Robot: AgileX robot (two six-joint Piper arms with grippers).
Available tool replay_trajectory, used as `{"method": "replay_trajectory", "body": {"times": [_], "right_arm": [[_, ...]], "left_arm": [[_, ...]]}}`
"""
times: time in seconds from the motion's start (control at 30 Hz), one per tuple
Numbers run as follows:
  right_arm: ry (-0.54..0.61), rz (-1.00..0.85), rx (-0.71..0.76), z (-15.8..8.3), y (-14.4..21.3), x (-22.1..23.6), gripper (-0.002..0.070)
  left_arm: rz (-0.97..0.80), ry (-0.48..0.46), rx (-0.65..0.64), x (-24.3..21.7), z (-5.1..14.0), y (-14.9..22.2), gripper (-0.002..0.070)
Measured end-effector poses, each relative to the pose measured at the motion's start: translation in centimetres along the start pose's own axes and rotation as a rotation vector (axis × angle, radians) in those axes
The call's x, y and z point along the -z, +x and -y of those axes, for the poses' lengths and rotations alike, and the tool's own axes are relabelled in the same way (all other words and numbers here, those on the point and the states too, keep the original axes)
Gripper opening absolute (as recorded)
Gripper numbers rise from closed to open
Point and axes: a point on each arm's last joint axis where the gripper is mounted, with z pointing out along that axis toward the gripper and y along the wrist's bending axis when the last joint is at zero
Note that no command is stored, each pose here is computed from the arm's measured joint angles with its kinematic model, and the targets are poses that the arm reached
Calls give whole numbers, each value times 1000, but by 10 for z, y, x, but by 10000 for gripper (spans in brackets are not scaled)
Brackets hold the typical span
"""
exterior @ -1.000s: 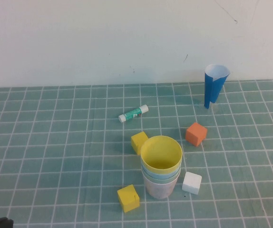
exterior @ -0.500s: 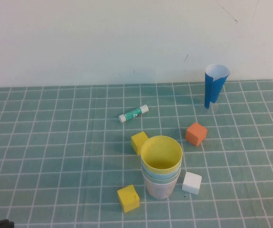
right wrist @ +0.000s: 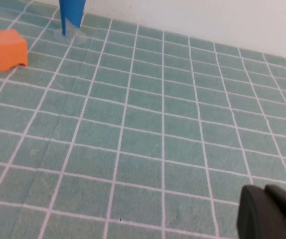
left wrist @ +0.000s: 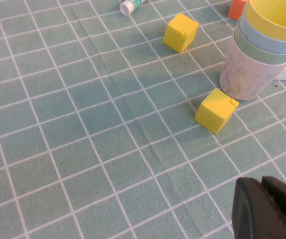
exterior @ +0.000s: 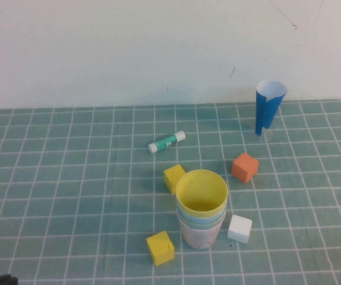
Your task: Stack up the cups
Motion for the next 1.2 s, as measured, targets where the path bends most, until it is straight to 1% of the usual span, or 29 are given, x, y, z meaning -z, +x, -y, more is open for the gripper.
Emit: {"method": "replay_trajectory", "body": {"times": [0.43,0.6,0.7,0.8,0.87,0.93,1.07,1.13,1.2], "right_arm": [[0,0,0,0,0,0,-1],[0,0,0,0,0,0,-1],[0,0,0,0,0,0,-1],[0,0,0,0,0,0,-1],[0,0,0,0,0,0,-1],[0,0,0,0,0,0,-1],[0,0,0,0,0,0,-1],[0,0,0,0,0,0,-1],[0,0,0,0,0,0,-1]], "left_arm": [[-5,-1,0,-1,0,1,-1],[-21,-8,11,-11,-3,17,-1],[50,-23,37,-20,-7,27,-1],[204,-62,47,-25,-14,34,-1],[322,-108,51,-26,-19,40,-1],[401,-163,65,-26,-24,48,-1],[475,-313,81,-26,-34,65,-2],[479,-385,78,-28,-38,71,-1],[467,-433,83,-31,-42,77,-1]]}}
